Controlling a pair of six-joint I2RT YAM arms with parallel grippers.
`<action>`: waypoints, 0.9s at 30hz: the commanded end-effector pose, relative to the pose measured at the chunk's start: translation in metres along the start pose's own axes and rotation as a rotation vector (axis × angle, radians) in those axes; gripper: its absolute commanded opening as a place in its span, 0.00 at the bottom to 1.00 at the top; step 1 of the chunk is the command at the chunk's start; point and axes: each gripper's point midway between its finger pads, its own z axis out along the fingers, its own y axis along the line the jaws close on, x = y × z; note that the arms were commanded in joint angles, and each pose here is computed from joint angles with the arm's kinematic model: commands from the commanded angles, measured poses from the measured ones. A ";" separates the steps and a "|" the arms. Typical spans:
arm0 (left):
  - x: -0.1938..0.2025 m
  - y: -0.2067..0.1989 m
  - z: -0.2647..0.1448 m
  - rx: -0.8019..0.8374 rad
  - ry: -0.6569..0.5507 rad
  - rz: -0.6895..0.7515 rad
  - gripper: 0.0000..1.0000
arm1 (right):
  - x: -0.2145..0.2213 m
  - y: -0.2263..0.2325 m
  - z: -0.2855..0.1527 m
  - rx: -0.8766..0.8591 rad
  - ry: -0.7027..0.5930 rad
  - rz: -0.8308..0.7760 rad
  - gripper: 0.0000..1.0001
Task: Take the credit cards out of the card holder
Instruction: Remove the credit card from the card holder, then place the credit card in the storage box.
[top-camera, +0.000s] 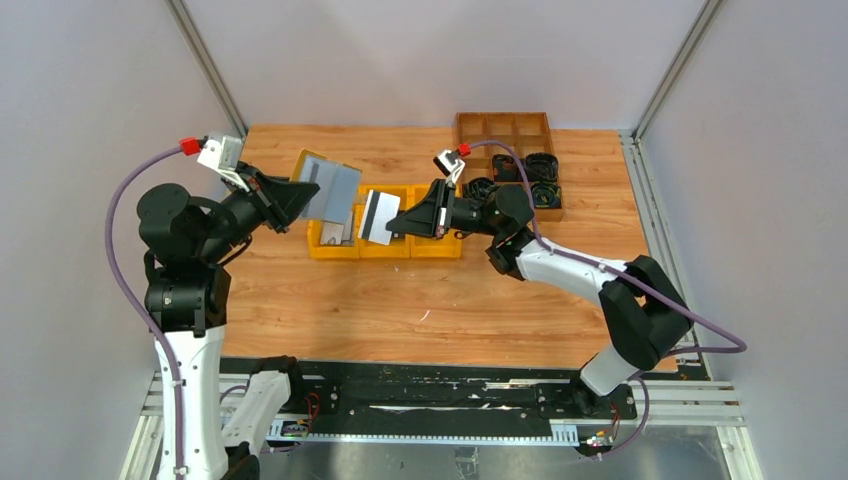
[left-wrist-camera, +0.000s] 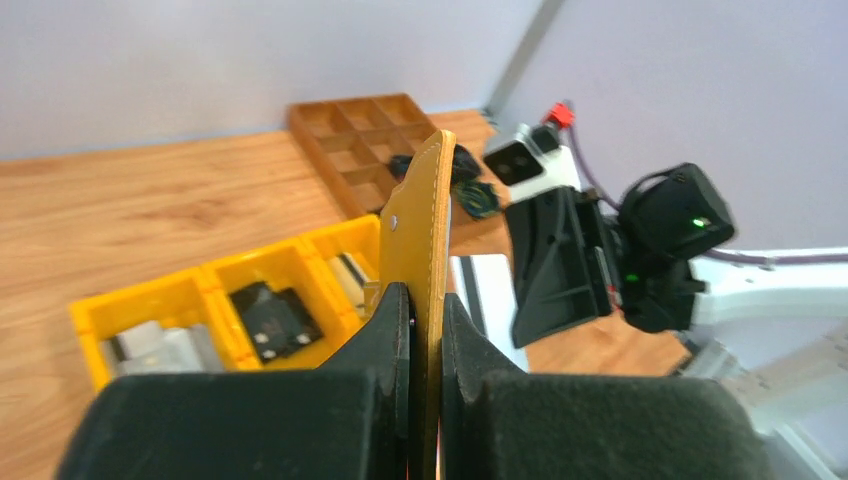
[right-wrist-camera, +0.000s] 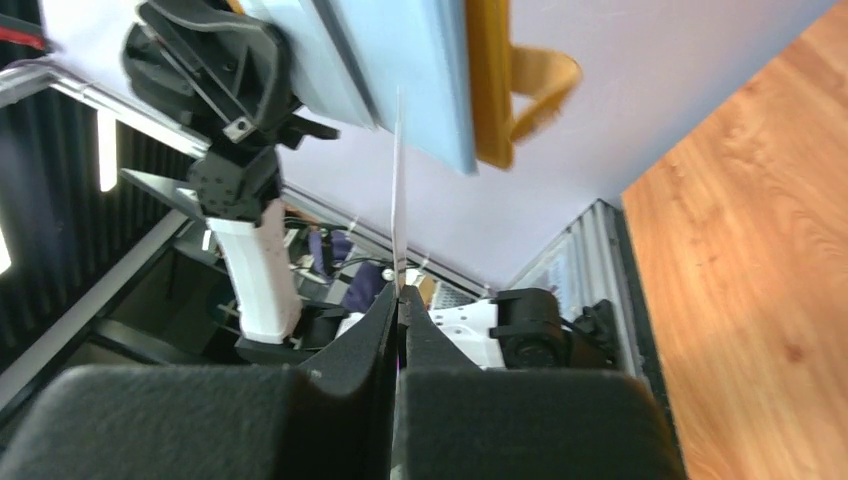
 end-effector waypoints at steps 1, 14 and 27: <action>-0.025 0.033 -0.011 -0.222 -0.077 0.164 0.00 | 0.000 -0.025 -0.010 0.121 0.037 -0.070 0.00; -0.007 0.056 -0.003 -0.270 0.022 0.155 0.00 | -0.007 -0.207 0.015 0.688 0.154 -0.085 0.00; 0.015 -0.010 -0.007 0.068 0.067 0.082 0.00 | -0.012 -0.294 0.084 0.751 0.146 -0.051 0.00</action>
